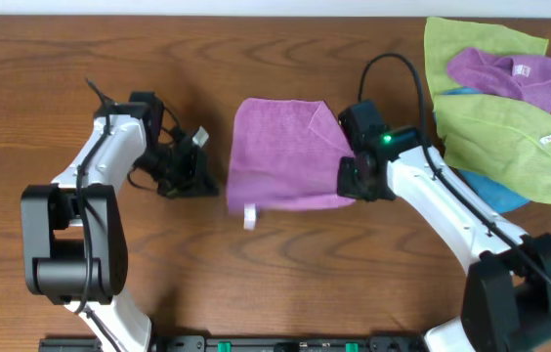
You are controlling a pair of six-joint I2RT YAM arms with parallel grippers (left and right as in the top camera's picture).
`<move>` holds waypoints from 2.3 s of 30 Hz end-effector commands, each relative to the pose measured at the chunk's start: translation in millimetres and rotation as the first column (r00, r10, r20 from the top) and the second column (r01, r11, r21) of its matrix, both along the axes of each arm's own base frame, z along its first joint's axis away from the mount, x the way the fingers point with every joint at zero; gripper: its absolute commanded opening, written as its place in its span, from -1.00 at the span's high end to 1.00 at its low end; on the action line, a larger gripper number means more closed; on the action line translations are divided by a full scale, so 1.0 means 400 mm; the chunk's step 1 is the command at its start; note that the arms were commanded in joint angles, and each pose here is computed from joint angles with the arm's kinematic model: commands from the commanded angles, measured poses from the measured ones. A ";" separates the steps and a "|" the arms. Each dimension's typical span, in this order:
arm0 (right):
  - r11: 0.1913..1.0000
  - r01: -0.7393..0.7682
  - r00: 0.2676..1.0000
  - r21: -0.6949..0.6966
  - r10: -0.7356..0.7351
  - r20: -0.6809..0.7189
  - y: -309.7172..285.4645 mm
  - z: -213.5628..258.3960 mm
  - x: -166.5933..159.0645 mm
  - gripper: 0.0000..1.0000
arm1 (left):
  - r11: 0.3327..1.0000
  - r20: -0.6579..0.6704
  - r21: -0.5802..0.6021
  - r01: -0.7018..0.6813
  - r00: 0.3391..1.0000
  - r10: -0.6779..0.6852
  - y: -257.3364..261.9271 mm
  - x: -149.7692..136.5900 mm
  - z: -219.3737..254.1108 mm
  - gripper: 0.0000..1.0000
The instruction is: Fold the cloth
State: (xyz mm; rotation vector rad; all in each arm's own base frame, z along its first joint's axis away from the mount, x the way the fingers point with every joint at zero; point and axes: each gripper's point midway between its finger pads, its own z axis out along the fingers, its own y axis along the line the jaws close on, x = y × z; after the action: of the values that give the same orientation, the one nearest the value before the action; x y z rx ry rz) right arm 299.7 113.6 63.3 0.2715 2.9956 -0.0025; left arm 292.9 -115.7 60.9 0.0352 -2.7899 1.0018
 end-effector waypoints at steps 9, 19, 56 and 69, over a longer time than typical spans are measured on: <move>0.999 0.030 0.999 -0.041 -0.031 -0.021 -0.020 -0.030 -0.035 0.43 | 0.999 -0.023 0.041 0.020 1.000 -0.019 0.022 -0.049 -0.062 0.88; 1.000 -0.026 0.987 -0.006 0.026 0.157 0.013 0.065 0.008 -0.49 | 0.997 0.049 -0.067 -0.030 0.998 0.033 -0.016 -0.014 0.018 0.76; 0.975 -0.209 0.834 -0.069 0.215 0.509 0.112 -0.057 0.359 -0.21 | 0.962 0.265 0.263 -0.072 0.964 0.000 -0.172 0.100 -0.099 0.88; 0.975 -0.207 0.833 -0.084 0.221 0.507 0.140 -0.092 0.437 -0.15 | 0.953 0.266 0.290 -0.084 0.964 0.004 -0.163 0.109 -0.124 0.88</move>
State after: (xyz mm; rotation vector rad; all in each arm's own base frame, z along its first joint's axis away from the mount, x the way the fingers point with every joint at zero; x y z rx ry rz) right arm 461.3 174.0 21.1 -0.0780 2.4952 0.0746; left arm 333.5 -183.4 15.7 -0.0038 -3.1623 0.6607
